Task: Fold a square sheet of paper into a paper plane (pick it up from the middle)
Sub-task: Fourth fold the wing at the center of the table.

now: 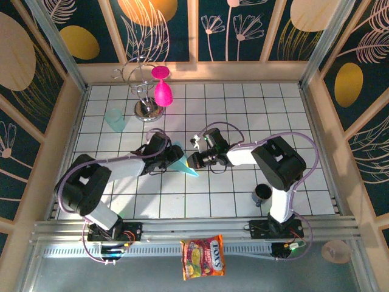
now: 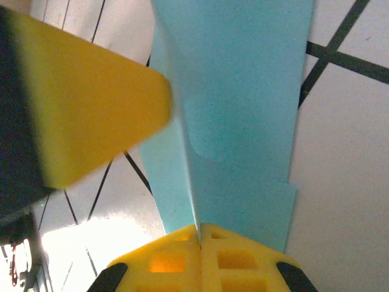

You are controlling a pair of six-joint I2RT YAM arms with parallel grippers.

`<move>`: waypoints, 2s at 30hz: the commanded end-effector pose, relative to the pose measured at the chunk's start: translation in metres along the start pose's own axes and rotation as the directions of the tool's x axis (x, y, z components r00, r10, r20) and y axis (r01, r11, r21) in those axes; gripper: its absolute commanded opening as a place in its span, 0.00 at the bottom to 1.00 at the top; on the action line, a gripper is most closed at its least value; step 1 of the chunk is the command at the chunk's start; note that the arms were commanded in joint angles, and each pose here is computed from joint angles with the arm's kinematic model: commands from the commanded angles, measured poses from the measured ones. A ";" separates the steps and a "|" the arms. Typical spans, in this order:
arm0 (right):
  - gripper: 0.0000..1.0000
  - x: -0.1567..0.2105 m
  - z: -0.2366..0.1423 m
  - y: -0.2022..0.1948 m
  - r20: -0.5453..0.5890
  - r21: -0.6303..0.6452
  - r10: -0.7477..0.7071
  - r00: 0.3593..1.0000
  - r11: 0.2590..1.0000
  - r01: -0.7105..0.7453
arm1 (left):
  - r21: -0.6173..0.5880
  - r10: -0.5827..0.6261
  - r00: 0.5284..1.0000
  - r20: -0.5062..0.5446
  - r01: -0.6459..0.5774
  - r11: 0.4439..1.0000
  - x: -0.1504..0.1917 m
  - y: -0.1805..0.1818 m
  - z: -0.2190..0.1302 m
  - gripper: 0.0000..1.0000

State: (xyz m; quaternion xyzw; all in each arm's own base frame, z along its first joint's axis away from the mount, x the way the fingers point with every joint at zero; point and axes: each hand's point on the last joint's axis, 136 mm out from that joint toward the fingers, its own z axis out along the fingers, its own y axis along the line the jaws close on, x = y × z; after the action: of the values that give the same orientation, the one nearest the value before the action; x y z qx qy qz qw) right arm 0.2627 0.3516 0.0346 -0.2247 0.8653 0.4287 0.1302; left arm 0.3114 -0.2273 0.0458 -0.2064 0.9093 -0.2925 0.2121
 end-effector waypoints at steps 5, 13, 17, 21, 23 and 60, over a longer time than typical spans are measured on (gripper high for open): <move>0.00 -0.001 0.000 0.004 -0.017 -0.105 0.057 0.998 0.993 -0.058 | 0.055 -0.008 0.993 0.121 0.002 0.999 -0.020 -0.012 -0.031 0.58; 0.01 0.006 0.005 -0.001 -0.052 -0.126 0.107 0.993 0.986 -0.113 | 0.146 -0.057 0.997 0.050 0.049 0.988 -0.004 -0.016 -0.027 0.50; 0.01 0.010 0.008 -0.004 -0.071 -0.125 0.136 0.988 0.982 -0.144 | 0.124 -0.065 0.998 0.022 0.062 0.990 0.002 -0.010 -0.020 0.46; 0.01 0.012 0.010 -0.009 -0.082 -0.120 0.174 0.981 0.976 -0.183 | 0.113 -0.070 0.997 0.019 0.068 0.991 0.003 -0.006 -0.016 0.43; 0.01 0.012 0.009 -0.011 -0.079 -0.119 0.193 0.978 0.972 -0.201 | 0.124 -0.069 0.998 0.010 0.067 0.990 0.004 -0.009 -0.014 0.41; 0.02 0.014 -0.005 -0.022 -0.069 -0.214 0.390 0.918 0.893 -0.396 | 0.231 -0.006 0.996 -0.085 0.026 0.973 0.010 -0.041 0.015 0.21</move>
State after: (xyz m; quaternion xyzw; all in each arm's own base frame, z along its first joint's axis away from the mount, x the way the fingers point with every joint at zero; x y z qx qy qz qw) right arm 0.2631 0.3371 0.0263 -0.0809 0.8400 0.5361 0.0224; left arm 0.3110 -0.2608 0.0467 -0.1892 0.8836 -0.3879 0.1816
